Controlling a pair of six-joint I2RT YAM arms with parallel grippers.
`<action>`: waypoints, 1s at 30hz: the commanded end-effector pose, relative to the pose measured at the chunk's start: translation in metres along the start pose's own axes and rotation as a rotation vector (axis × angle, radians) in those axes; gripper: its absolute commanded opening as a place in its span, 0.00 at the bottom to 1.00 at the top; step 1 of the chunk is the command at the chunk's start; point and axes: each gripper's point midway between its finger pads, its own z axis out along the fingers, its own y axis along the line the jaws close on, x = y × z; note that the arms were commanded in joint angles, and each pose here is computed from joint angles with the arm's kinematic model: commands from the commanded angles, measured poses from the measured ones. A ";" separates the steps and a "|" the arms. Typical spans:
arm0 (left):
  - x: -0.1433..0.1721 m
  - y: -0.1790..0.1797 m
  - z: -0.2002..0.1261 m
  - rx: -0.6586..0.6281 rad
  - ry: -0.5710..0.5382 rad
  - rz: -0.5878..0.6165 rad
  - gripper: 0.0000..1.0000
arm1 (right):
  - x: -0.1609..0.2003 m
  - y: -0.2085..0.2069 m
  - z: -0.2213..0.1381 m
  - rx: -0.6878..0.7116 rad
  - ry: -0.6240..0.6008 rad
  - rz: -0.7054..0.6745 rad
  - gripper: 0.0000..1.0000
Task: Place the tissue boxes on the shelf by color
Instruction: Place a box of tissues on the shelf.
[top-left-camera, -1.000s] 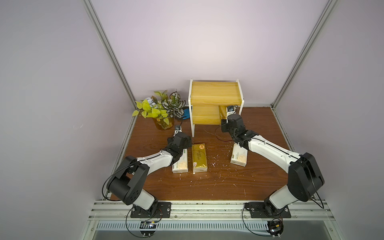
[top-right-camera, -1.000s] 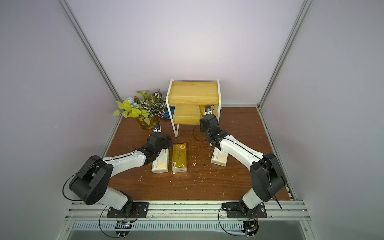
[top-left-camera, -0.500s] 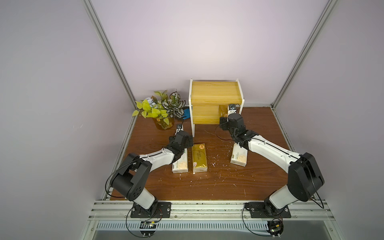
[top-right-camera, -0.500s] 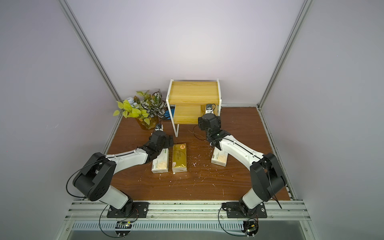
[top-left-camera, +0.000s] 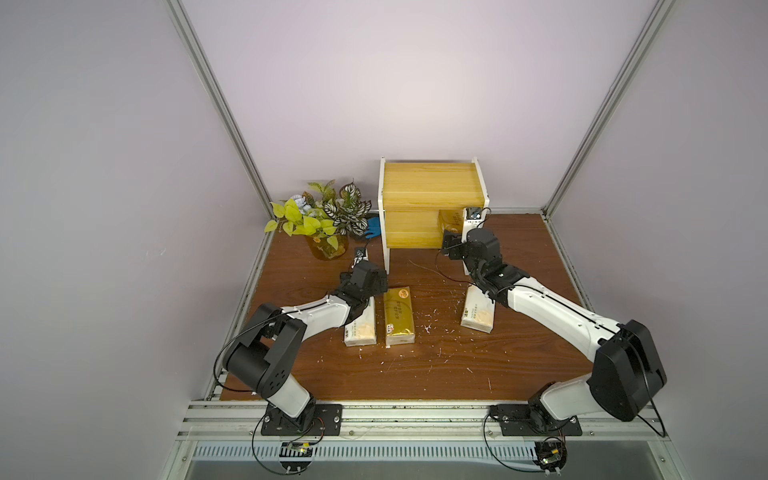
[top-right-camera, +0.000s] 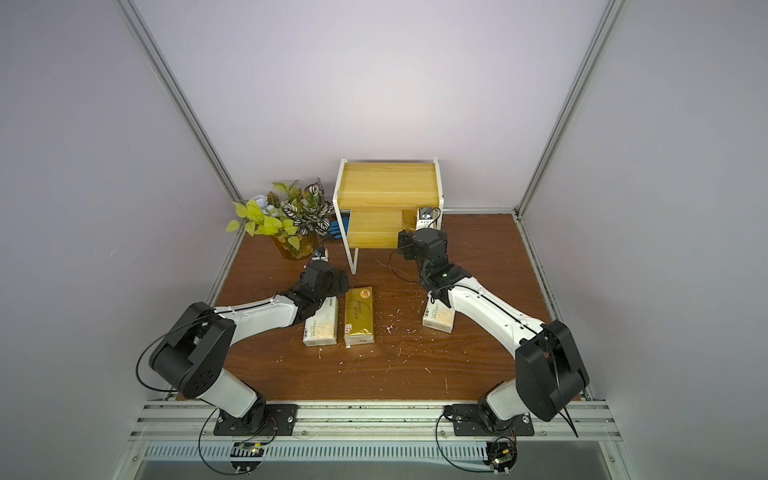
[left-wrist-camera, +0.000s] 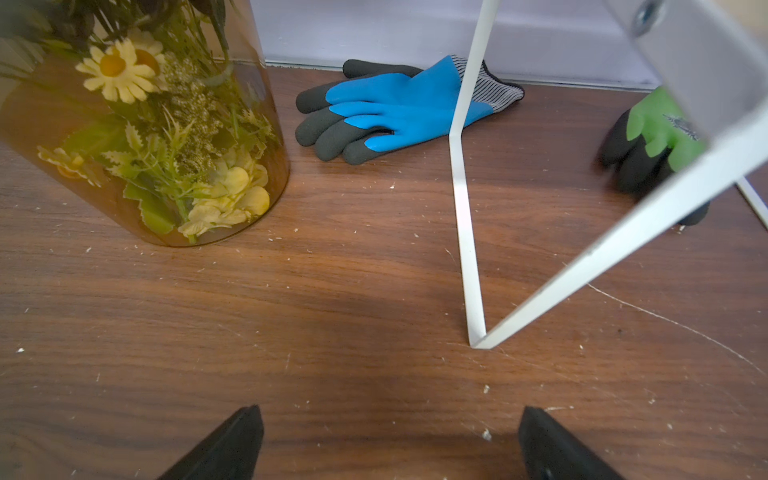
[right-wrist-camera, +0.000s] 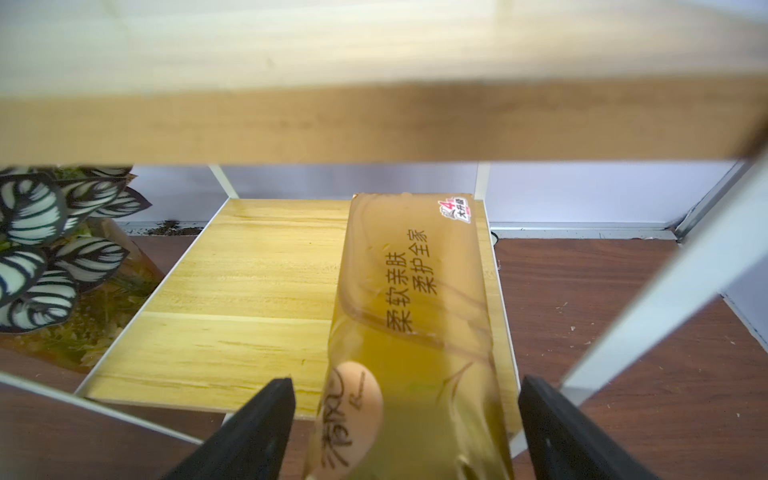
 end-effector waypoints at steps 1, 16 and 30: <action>0.000 -0.008 0.002 0.018 0.009 0.005 1.00 | -0.009 0.000 -0.014 -0.010 -0.036 0.044 0.91; 0.003 -0.011 0.003 0.025 0.013 0.001 1.00 | -0.001 -0.013 -0.037 0.023 -0.046 0.037 0.82; -0.001 -0.013 0.003 0.026 0.008 0.000 1.00 | 0.000 -0.004 -0.022 0.021 -0.026 0.040 0.39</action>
